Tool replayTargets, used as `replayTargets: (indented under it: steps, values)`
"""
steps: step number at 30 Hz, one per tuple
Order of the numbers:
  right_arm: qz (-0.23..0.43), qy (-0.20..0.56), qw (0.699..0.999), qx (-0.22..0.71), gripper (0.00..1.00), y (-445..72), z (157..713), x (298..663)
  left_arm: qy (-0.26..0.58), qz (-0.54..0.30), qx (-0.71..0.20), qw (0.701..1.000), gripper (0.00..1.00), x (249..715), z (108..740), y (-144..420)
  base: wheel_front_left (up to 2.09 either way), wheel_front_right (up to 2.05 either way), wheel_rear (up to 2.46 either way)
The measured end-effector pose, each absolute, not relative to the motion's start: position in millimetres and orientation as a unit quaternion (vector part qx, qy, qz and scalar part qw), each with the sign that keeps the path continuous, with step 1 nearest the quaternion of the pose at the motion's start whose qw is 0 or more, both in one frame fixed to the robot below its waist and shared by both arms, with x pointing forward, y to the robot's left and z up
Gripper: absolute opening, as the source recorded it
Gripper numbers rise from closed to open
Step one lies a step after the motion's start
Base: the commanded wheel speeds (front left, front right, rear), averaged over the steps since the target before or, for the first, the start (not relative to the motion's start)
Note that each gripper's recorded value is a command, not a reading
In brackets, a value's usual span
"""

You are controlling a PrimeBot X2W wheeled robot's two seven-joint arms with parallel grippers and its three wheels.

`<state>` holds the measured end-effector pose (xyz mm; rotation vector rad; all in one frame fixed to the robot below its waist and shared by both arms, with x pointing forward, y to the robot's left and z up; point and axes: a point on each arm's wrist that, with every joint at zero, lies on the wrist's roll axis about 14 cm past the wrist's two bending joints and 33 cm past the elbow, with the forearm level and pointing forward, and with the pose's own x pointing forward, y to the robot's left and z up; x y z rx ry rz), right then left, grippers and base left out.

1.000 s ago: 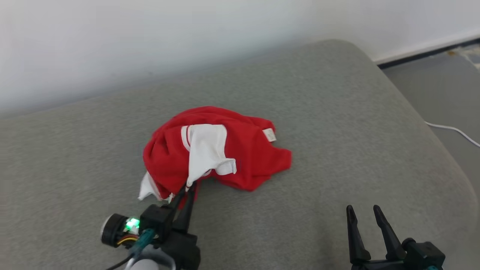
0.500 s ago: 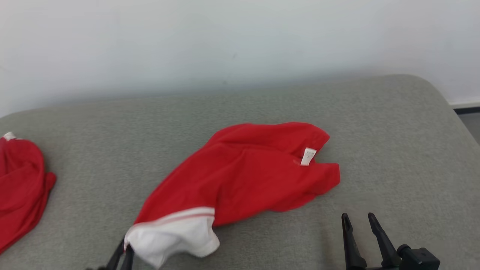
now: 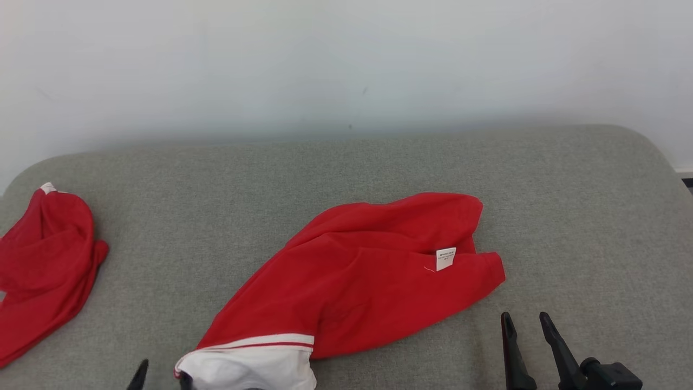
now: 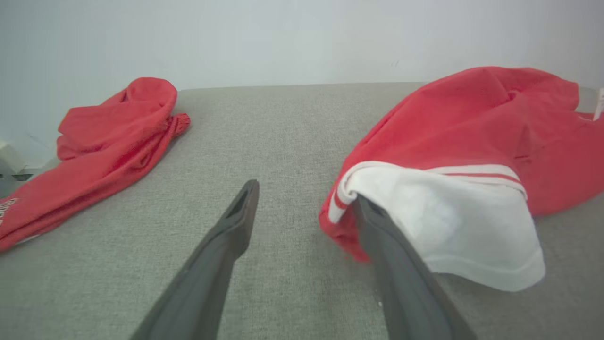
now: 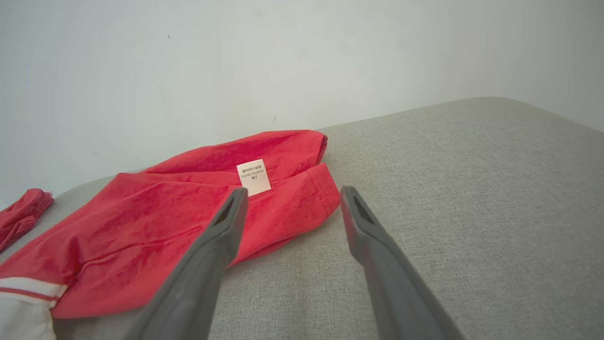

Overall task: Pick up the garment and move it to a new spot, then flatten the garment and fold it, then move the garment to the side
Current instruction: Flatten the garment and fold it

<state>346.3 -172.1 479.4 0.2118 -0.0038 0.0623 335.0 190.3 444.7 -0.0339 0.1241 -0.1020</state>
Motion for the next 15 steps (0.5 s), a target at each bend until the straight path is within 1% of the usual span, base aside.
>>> replayTargets:
  steps: [6,10,15]
  values:
    - [0.043,0.0,0.993,0.107,1.0,-164.5,479.3,349.4,0.014,-0.003,-0.02,1.0,1.0,338.4,473.2,214.8,0.0,0.0,0.0]
    - [0.048,0.0,0.993,0.109,1.0,-161.4,479.6,350.9,-0.018,0.011,-0.027,0.999,1.0,339.1,491.4,216.5,0.0,0.0,0.0]
    - [0.051,0.0,0.993,0.108,1.0,-159.6,479.5,352.3,-0.026,0.02,-0.038,0.999,1.0,335.8,495.6,214.3,0.0,0.0,0.0]
